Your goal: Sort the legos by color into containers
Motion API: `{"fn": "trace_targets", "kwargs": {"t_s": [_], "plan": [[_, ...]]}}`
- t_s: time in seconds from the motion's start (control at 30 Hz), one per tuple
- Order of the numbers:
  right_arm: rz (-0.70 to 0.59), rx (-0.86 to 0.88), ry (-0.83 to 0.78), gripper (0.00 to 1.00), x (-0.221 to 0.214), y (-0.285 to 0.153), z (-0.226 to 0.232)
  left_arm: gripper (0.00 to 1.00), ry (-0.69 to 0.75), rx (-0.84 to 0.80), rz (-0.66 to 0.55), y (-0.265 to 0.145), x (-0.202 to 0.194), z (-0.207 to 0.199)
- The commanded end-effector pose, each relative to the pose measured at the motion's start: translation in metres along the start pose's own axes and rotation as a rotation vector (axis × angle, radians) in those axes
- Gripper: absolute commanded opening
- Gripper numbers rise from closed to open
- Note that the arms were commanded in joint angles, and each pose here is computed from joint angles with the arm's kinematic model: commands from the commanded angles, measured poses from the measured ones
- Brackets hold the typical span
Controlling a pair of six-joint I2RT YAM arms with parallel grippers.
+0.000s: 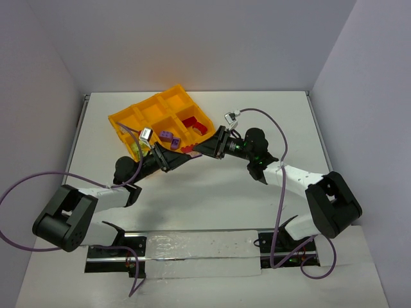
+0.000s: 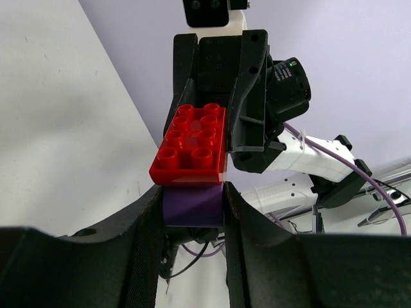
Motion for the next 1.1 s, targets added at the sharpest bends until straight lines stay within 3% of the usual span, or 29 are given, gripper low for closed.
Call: {"fn": "trace_targets", "kwargs": {"t_s": [0.0,0.2,0.53,0.77,0.93,1.07], "plan": [[-0.027,0.042,-0.039,0.0,0.01,0.004,0.012,0.0,0.096,-0.114,0.013,0.009,0.004,-0.022],[-0.063,0.024,-0.023,0.0,0.013,0.004,0.013,0.0,0.118,-0.065,0.009,0.007,0.003,-0.017],[-0.104,-0.007,0.021,0.0,0.017,0.006,0.012,0.0,0.228,0.21,-0.033,-0.012,-0.003,0.006],[-0.106,-0.03,0.036,0.0,0.012,0.005,0.005,0.0,0.215,0.252,-0.024,-0.026,-0.013,0.015],[-0.148,-0.162,-0.006,0.0,0.011,-0.006,-0.014,0.0,0.226,0.307,-0.037,-0.037,-0.016,0.006],[-0.179,-0.364,-0.088,0.0,0.017,-0.03,-0.034,0.0,0.263,0.488,-0.144,-0.043,-0.002,-0.005]]}}
Point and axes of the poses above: each gripper's point midway between its finger pads, its own y axis out along the fingers, its own z axis along the line the jaws close on, x = y × z, the point moved 9 cm from there along -y, back along the fingers, and after that the axes turned 11 degrees about -y, right-handed, at the moved point
